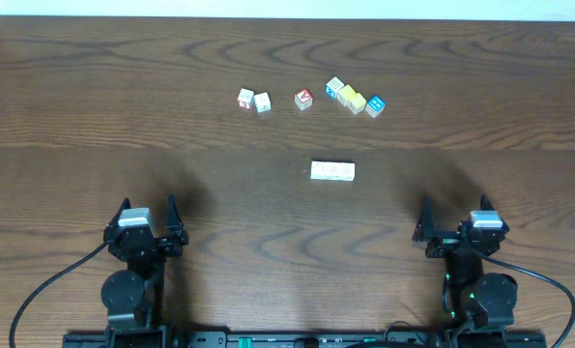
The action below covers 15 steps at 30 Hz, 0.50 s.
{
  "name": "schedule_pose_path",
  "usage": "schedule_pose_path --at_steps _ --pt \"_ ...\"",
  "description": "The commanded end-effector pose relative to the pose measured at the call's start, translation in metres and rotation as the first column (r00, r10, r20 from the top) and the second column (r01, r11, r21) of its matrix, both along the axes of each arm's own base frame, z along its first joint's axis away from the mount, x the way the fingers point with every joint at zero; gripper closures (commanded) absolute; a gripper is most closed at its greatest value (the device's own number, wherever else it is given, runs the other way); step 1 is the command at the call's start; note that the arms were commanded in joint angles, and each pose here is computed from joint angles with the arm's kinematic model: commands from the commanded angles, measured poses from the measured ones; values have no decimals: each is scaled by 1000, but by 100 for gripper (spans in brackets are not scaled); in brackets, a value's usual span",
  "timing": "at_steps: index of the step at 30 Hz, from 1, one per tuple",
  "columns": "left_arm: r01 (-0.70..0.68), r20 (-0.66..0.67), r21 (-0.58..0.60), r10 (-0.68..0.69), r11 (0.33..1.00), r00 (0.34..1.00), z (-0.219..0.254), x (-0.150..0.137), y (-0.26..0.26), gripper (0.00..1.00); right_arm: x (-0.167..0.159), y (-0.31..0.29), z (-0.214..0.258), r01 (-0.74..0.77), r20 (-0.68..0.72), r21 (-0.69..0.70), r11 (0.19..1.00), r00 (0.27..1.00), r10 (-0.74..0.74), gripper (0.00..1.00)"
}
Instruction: Lift 3 blocks
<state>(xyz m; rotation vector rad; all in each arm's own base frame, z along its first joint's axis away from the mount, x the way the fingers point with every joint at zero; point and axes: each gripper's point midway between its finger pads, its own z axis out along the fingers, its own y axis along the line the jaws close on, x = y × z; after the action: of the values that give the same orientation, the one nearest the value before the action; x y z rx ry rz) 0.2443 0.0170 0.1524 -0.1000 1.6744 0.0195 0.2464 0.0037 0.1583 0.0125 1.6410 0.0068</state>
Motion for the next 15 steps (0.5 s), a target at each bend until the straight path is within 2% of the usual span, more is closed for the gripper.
schedule_pose_path --at_steps 1,15 --pt "-41 -51 1 41 999 998 -16 -2 7 24 0 2 -2 -19 -6 -61 998 1000 19 1" --pt "-41 -51 1 41 999 998 -16 -2 7 24 0 1 -1 -12 -1 -84 996 1000 12 1"
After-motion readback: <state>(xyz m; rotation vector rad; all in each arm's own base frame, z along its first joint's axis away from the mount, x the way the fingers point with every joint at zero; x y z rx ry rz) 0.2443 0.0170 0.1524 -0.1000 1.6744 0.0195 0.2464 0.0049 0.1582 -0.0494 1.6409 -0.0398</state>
